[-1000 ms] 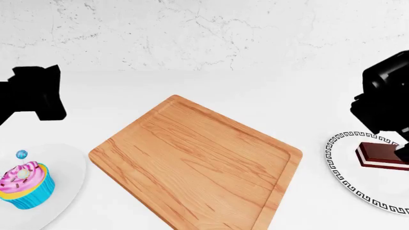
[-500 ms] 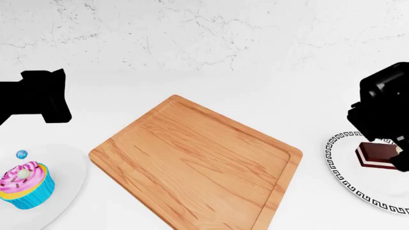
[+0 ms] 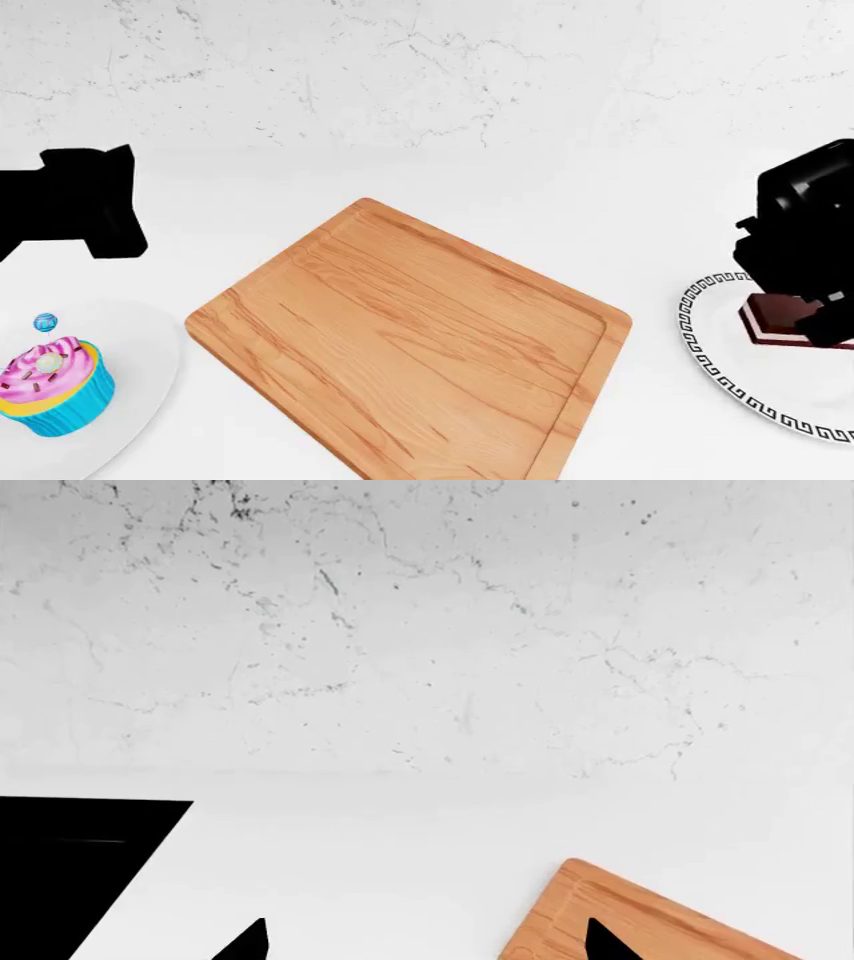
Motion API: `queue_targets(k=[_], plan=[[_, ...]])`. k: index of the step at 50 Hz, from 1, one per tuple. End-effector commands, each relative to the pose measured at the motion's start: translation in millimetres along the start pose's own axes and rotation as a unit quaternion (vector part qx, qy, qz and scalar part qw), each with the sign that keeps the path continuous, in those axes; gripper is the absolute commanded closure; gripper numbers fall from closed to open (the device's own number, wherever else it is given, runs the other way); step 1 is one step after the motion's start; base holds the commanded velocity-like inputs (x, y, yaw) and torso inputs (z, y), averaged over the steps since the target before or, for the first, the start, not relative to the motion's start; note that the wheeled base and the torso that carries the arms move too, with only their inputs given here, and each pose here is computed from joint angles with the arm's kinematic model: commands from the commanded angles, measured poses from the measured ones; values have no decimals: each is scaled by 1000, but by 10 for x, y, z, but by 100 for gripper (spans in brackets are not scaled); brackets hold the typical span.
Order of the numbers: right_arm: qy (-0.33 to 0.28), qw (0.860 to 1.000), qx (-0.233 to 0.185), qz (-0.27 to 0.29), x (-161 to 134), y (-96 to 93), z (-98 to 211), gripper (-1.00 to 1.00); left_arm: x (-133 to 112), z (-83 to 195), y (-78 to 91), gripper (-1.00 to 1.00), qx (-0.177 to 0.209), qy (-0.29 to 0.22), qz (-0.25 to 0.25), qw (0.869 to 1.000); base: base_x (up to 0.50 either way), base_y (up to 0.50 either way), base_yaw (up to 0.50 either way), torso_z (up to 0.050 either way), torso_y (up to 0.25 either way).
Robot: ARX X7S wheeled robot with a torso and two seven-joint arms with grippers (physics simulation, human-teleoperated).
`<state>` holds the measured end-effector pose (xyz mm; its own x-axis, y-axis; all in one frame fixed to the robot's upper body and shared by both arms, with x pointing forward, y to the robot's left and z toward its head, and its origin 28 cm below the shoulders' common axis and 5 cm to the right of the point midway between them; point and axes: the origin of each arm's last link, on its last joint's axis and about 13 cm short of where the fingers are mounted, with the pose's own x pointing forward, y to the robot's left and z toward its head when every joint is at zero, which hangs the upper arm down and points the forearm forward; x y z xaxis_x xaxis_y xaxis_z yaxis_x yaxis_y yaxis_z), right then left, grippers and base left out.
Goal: Move the dessert items from the plate to the tray.
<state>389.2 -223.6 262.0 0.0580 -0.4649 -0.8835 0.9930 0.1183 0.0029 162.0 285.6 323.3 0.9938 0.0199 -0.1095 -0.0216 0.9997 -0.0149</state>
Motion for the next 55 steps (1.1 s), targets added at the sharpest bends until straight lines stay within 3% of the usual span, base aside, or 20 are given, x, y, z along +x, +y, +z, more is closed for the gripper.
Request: queue_targets(k=[1,16,21,26,28,31,40,51,55], plan=[[-2,1000,7,23,-50,-29,25,100,-1,15,-8,-100,0,-1,0,1000,0,0,0,0,0],[-40,997,22,64,-567,-194,330,100,-8,2,-17,-100,-1,-1,-3,1000,0,0,0,0,0],[-46,995,-40,84,-714,-207,307,100,-15,8,-17,-100,-1,-2,-3,1000,0,0,0,0,0],[-75,981,-129,124,-924,-257,261,100,-8,-1,-22,-100,0,0,-4,1000,0,0,0,0,0],[-81,967,-180,162,-1018,-284,230,100,-7,-5,-25,-100,0,0,-5,1000,0,0,0,0,0],[-84,934,-261,227,-1185,-364,202,100,-3,-9,-31,-100,1,1,-6,1000,0,0,0,0,0],[-84,867,-384,306,-1366,-582,42,100,-12,6,-36,-100,2,1,-7,1000,0,0,0,0,1],[-98,814,-474,321,-1391,-689,-169,100,-20,26,-37,-100,4,0,-6,1000,0,0,0,0,0],[-103,805,-488,322,-1401,-734,-222,100,-20,25,-40,-100,4,0,-7,1000,0,0,0,0,0]])
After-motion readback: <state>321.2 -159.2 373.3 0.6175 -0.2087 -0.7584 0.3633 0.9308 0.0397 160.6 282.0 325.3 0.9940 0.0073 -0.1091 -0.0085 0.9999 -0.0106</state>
